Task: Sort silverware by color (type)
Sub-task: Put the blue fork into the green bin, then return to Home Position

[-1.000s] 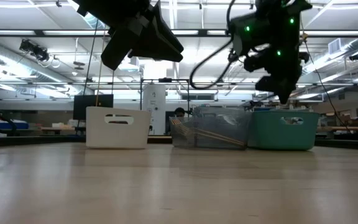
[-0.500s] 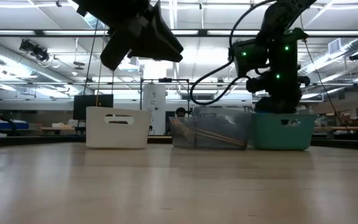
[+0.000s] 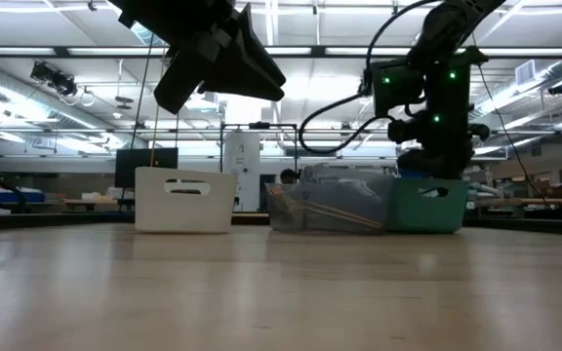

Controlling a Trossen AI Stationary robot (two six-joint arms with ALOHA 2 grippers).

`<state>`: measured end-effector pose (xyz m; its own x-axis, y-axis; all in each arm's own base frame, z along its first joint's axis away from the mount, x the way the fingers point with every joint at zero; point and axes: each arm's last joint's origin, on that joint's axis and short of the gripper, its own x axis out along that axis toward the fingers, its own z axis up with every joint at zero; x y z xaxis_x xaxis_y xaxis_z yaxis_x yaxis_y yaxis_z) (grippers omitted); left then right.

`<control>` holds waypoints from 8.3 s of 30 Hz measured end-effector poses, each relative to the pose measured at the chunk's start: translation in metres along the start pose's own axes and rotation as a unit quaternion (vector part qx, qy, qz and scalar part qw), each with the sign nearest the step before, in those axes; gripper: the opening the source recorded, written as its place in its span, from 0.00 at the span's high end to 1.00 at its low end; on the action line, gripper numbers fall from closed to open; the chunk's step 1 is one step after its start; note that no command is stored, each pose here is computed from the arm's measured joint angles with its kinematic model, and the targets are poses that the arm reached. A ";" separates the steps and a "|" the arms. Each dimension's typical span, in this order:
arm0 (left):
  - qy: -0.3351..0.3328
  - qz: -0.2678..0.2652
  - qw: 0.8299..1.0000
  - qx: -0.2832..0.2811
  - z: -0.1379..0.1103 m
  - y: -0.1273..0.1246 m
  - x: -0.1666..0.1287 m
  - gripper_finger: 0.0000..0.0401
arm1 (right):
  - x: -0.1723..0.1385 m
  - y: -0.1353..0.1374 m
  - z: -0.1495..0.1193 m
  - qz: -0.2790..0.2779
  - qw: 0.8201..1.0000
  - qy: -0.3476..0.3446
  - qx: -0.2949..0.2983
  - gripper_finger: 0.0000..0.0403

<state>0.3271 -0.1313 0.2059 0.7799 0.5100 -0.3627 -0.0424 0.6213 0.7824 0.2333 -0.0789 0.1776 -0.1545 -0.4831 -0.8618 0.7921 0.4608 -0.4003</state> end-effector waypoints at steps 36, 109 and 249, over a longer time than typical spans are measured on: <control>-0.044 -0.118 0.990 -0.068 -0.002 0.035 -0.015 0.73 | -0.051 -0.023 -0.001 0.108 0.985 -0.136 -0.007 0.75; -0.266 -0.072 0.851 -0.448 -0.234 0.059 -0.103 0.88 | -0.039 -0.099 -0.127 0.525 0.620 -0.581 0.053 0.98; -0.270 -0.072 0.843 -0.460 -0.234 0.059 -0.104 0.87 | -0.005 -0.079 -0.129 0.477 0.685 -0.538 0.116 0.97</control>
<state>0.0979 -0.0084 0.1717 0.9785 0.1982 0.0566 -0.1946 0.9789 -0.0629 0.0952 -0.0172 0.1734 0.9250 -0.3708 0.0831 0.3205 0.8788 0.3536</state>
